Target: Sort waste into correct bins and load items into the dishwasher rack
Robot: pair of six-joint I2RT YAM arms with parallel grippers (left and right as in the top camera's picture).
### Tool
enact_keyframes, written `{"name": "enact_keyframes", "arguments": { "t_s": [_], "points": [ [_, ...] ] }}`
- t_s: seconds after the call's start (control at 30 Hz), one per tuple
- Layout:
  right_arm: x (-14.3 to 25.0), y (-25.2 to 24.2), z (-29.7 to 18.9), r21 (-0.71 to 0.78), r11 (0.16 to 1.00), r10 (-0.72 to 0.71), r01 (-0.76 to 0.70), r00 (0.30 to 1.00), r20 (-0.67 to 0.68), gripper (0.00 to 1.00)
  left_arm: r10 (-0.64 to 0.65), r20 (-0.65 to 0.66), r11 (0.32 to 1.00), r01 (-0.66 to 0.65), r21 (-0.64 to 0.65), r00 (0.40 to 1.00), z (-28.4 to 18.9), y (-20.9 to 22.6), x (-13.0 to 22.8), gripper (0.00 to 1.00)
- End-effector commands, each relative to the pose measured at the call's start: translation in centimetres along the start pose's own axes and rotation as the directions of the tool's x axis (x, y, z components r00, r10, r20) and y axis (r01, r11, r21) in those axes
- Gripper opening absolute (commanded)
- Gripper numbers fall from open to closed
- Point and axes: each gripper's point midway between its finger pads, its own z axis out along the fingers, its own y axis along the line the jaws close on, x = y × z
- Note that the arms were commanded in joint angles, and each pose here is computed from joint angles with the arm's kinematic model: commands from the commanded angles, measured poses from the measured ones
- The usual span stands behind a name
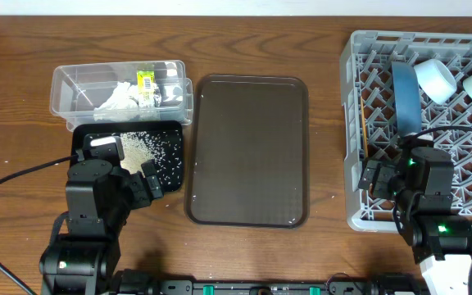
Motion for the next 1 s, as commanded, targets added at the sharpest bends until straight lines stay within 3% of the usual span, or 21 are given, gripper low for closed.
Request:
{"name": "enact_keyframes", "arguments": {
  "t_s": [0.0, 0.27, 0.57, 0.73, 0.97],
  "points": [
    [0.4, -0.3, 0.2, 0.014, 1.0, 0.016, -0.016, 1.0, -0.009, 0.99, 0.006, -0.004, 1.0, -0.006, -0.009, 1.0, 0.2, 0.2, 0.2, 0.96],
    [1.6, 0.3, -0.6, -0.007, 1.0, -0.012, 0.012, 1.0, -0.026, 0.99, 0.007, -0.004, 1.0, -0.007, -0.008, 1.0, 0.2, 0.1, 0.2, 0.96],
    [2.6, 2.1, -4.6, -0.086, 0.989, -0.118, 0.124, 0.991, 0.064, 0.99, 0.007, -0.004, 1.0, -0.007, -0.008, 1.0, 0.2, 0.1, 0.2, 0.96],
    [1.6, 2.3, -4.9, -0.118, 0.988, -0.073, 0.105, 0.967, 0.243, 0.99, 0.007, -0.004, 1.0, -0.007, -0.008, 1.0, 0.2, 0.1, 0.2, 0.96],
    [-1.0, 2.4, -3.9, -0.171, 0.983, 0.039, 0.069, 0.828, 0.559, 0.99, 0.007, -0.004, 1.0, -0.007, -0.008, 1.0, 0.2, 0.1, 0.2, 0.96]
  ]
}}
